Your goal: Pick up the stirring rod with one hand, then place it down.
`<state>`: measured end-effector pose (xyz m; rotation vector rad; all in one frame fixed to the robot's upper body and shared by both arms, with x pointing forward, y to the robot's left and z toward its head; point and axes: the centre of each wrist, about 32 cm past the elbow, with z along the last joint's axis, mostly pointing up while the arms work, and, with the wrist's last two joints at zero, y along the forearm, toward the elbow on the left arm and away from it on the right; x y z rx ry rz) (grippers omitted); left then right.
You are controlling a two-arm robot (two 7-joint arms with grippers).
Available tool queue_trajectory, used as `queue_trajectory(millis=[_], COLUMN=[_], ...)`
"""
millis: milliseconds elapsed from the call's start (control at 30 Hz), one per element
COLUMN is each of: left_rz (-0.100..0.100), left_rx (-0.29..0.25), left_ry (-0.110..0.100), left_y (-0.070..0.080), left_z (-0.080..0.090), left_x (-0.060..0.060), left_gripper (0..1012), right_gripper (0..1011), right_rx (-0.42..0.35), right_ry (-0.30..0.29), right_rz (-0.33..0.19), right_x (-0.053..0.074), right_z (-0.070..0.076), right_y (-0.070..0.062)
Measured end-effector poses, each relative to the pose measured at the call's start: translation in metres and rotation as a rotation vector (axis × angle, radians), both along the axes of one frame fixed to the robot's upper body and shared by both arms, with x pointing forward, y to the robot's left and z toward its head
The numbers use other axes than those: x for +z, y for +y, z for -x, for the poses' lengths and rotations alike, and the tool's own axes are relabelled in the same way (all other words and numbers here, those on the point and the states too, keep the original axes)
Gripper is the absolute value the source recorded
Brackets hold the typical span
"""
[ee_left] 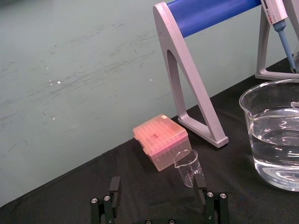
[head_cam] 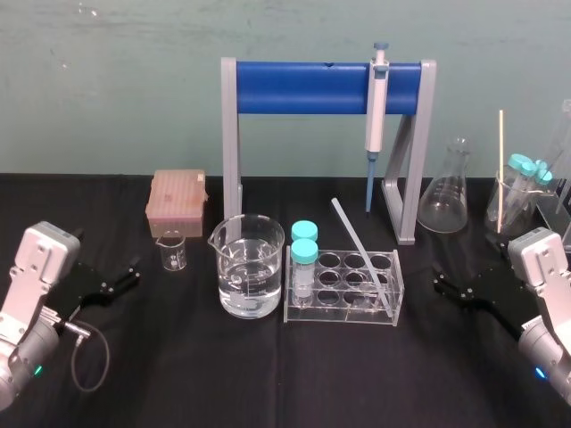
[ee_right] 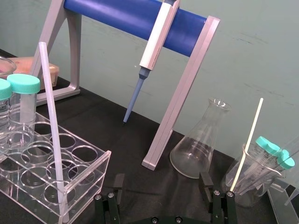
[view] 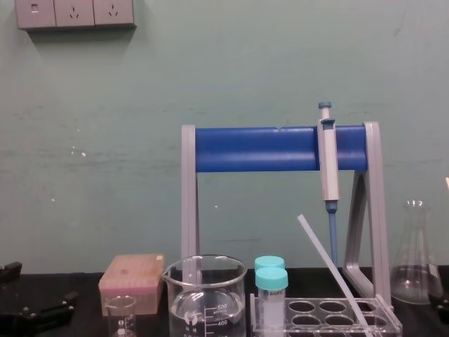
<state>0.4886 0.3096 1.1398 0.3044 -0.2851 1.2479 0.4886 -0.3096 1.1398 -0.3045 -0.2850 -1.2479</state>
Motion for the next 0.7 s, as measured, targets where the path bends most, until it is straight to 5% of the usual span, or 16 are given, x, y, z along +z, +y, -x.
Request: queue_trajectory(millis=[700], left_rz=[0.000], left_rx=[0.000], left_ry=[0.000], left_y=[0.0000], left_z=[0.0000], left_x=[0.0000], left_gripper=[1000], right_gripper=[1003], right_rx=[0.000], right_ry=[0.000], right_rz=[0.000], right_x=[0.0000], right_z=[0.0000], right_y=[0.0000])
